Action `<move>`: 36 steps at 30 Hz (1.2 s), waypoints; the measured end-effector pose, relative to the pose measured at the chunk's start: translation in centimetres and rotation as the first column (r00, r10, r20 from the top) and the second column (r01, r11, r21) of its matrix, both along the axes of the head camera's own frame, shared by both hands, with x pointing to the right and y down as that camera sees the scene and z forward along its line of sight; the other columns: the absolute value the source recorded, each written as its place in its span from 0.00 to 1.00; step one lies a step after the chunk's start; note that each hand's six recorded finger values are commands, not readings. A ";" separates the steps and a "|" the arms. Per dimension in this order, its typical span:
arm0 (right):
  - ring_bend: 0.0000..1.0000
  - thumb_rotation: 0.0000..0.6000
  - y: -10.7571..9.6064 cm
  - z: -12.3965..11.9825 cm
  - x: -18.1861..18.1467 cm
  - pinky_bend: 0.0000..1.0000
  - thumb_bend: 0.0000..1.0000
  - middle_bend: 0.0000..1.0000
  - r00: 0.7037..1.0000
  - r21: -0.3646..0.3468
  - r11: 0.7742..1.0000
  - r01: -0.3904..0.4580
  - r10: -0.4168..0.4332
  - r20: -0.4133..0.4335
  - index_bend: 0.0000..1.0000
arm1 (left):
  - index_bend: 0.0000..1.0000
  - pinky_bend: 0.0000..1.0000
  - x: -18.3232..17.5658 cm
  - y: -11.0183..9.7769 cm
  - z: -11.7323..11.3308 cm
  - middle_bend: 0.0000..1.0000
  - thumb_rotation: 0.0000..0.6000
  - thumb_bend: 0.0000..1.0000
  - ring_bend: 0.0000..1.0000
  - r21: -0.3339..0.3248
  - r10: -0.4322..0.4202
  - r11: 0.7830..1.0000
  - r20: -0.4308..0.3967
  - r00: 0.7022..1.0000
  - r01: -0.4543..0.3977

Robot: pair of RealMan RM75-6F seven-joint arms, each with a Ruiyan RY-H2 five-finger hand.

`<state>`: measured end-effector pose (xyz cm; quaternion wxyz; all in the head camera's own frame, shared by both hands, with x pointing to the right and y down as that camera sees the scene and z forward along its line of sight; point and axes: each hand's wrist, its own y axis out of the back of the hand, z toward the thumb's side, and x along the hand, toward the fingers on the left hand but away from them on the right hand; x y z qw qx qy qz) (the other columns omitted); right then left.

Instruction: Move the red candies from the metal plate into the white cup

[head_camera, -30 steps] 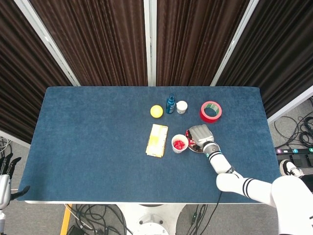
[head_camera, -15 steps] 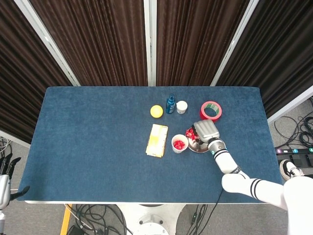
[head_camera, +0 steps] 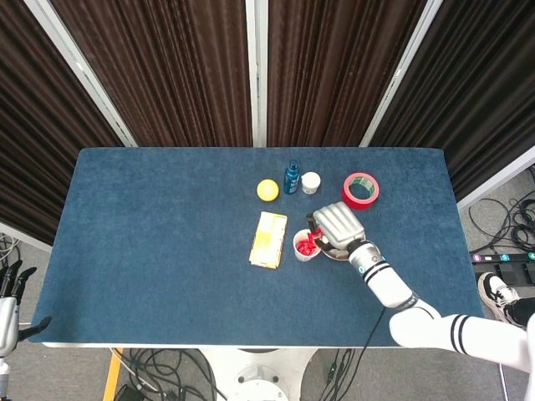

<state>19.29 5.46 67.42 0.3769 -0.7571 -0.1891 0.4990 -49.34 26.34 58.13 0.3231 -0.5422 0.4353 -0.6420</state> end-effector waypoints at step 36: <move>0.92 1.00 -0.5 7.9 7.2 1.00 0.19 0.95 0.950 -0.005 0.997 -0.078 0.073 -0.302 0.43 | 0.22 0.16 -0.1 0.0 0.2 0.17 1.00 0.00 0.09 -0.007 -0.005 1.000 0.001 1.000 0.005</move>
